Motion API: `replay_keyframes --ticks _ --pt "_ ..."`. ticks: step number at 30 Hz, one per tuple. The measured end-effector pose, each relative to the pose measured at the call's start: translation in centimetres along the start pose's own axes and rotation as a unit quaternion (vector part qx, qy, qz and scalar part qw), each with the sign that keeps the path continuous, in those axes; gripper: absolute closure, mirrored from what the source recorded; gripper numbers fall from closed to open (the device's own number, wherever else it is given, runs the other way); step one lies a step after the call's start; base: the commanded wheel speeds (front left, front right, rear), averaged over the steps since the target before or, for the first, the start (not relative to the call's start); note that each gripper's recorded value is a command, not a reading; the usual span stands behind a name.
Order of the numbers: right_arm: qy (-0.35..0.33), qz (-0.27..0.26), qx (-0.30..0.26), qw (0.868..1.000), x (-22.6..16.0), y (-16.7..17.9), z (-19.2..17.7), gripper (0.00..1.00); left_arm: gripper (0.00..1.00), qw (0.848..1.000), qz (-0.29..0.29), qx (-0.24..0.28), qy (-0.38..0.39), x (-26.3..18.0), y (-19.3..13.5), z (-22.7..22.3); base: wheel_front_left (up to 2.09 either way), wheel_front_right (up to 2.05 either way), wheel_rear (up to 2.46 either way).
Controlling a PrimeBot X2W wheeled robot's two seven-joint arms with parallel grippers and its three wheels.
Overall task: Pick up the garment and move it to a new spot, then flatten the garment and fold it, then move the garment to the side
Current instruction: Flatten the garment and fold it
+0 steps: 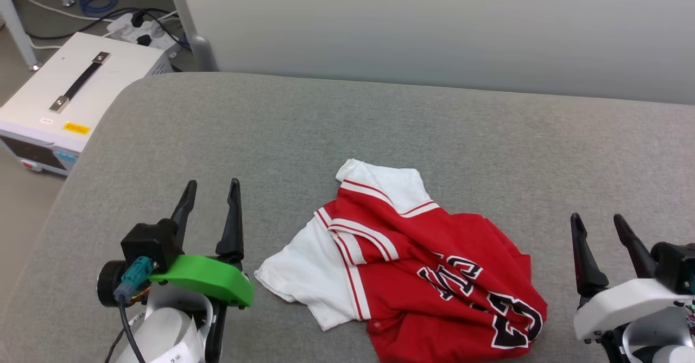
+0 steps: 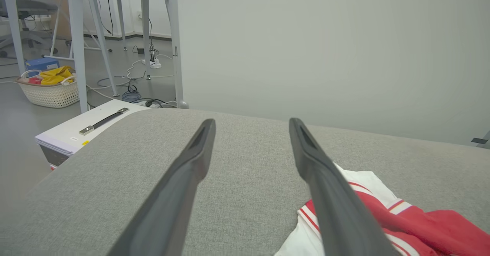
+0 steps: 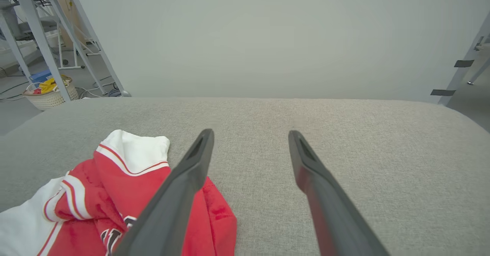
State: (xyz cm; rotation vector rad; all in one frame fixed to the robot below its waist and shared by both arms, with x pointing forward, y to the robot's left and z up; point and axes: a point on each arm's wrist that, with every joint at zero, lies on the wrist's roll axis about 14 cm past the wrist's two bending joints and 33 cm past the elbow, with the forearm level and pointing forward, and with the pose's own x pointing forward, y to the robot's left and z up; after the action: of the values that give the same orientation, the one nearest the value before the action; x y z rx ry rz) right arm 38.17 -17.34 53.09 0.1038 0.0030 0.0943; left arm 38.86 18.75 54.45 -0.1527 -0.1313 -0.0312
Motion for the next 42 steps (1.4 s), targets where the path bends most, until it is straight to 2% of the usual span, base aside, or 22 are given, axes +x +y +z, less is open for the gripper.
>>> replay_keyframes --ticks 4,8,11,15,19,21,23,29,33,37,38,39,40,42 --pt "0.05 0.004 0.034 0.998 0.8 0.2 -2.6 0.0 0.0 1.0 0.001 0.0 0.0 -0.6 0.3 0.1 0.0 0.0 0.0" --pt "0.093 0.03 0.033 0.995 3.2 0.7 -3.9 0.0 0.0 1.0 0.006 -0.001 0.005 -0.9 0.5 -0.3 0.0 0.0 0.0" --pt "0.142 0.074 0.014 0.987 5.3 2.3 -5.1 0.0 0.0 1.0 0.009 -0.004 0.01 -1.1 0.7 -0.7 0.0 0.0 0.0" --pt "0.165 0.142 -0.001 0.976 7.9 5.6 -5.2 0.0 0.0 1.0 0.022 -0.01 0.014 -1.4 1.1 -1.0 0.0 0.0 0.0" --pt "0.231 0.212 -0.029 0.949 9.0 9.3 -7.0 0.0 0.0 0.999 0.031 -0.01 0.009 -1.4 1.5 -0.8 0.0 0.0 0.0" --pt "0.275 0.237 -0.047 0.931 9.2 10.3 -8.5 0.0 0.0 0.999 0.036 -0.01 0.008 -1.5 1.7 -0.8 0.0 0.0 0.0" --pt "0.299 0.254 -0.063 0.918 9.6 11.0 -9.4 0.0 0.0 0.999 0.039 -0.012 0.009 -1.4 1.7 -0.9 0.0 0.0 0.0" --pt "0.366 0.28 -0.095 0.883 10.4 11.8 -13.0 0.0 0.0 0.999 0.05 -0.009 0.01 -1.0 2.4 -1.1 0.0 0.0 0.0" --pt "0.419 0.298 -0.097 0.852 9.1 12.5 -16.2 0.0 0.0 0.998 0.06 -0.011 0.016 -1.0 2.8 -1.6 0.0 0.0 0.0" --pt "0.461 0.31 -0.115 0.823 8.2 12.6 -17.8 0.0 0.0 0.998 0.067 -0.009 0.02 -1.1 3.2 -2.0 0.0 0.0 0.0" --pt "0.471 0.313 -0.12 0.816 7.9 12.6 -18.1 0.35 0.0 0.997 0.068 -0.008 0.02 -1.1 3.3 -2.0 0.0 0.0 0.0" --pt "0.477 0.316 -0.123 0.811 7.7 12.6 -18.2 0.93 0.0 0.997 0.068 -0.007 0.02 -1.1 3.3 -2.0 0.0 0.0 0.0" --pt "0.483 0.318 -0.121 0.807 7.5 12.7 -18.2 1.0 0.0 0.997 0.068 -0.007 0.02 -1.1 3.3 -2.1 0.0 0.0 0.0" --pt "0.485 0.32 -0.119 0.805 7.5 12.8 -18.1 1.0 0.0 0.998 0.066 -0.006 0.02 -1.1 3.2 -2.1 0.0 0.0 0.0"
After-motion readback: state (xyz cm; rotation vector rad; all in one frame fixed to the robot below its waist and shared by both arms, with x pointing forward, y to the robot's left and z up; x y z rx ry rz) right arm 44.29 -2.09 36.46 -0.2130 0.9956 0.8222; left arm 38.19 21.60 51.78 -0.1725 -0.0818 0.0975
